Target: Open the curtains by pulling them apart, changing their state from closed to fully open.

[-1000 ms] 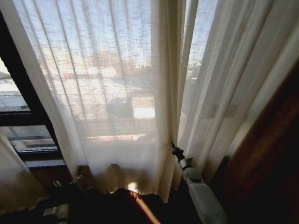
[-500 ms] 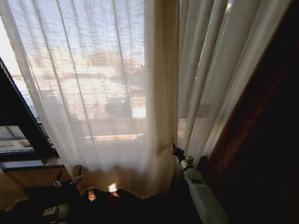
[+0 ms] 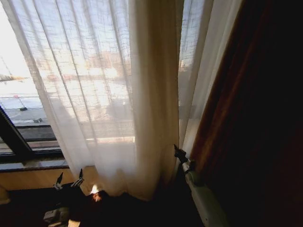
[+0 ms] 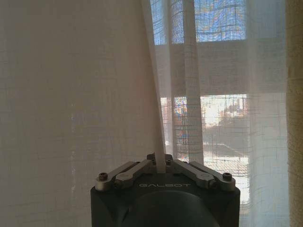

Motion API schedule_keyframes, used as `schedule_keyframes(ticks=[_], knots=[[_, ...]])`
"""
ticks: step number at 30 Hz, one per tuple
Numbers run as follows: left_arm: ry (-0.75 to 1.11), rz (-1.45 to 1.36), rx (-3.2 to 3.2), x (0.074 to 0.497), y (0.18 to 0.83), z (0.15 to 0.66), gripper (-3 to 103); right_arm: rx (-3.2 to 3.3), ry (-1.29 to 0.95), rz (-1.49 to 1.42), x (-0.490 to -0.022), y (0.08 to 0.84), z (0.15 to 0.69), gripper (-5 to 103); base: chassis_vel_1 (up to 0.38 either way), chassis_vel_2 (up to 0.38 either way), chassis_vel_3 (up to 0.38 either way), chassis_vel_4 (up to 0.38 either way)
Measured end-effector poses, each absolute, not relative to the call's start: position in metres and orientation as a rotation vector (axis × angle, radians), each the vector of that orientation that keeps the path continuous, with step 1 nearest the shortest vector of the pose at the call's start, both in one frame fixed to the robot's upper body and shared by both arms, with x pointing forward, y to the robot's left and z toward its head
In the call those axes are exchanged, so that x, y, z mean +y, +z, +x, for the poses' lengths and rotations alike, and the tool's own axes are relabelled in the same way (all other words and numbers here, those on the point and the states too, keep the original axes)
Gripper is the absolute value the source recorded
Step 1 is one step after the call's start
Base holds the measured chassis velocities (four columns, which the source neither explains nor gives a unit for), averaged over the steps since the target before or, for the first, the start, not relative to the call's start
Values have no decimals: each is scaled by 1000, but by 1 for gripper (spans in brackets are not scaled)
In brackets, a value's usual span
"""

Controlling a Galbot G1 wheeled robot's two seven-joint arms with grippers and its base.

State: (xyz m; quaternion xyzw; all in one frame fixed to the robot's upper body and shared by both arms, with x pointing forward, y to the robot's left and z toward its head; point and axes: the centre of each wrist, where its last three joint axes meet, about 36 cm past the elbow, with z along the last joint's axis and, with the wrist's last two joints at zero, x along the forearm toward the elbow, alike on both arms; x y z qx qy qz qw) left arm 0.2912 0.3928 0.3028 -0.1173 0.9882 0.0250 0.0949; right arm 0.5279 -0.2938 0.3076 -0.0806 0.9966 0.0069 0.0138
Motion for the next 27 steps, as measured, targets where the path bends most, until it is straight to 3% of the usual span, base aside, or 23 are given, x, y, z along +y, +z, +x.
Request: schedule_keyframes(ticks=[16, 27], knots=[[75, -349, 2930, 393, 303, 291, 100, 3113, -25, -260, -300, 305, 533, 0, 17, 21, -15, -19], [75, -348, 2930, 393, 303, 291, 100, 3189, -188, 240, -359, 322, 551, 0, 0, 0, 0, 0]])
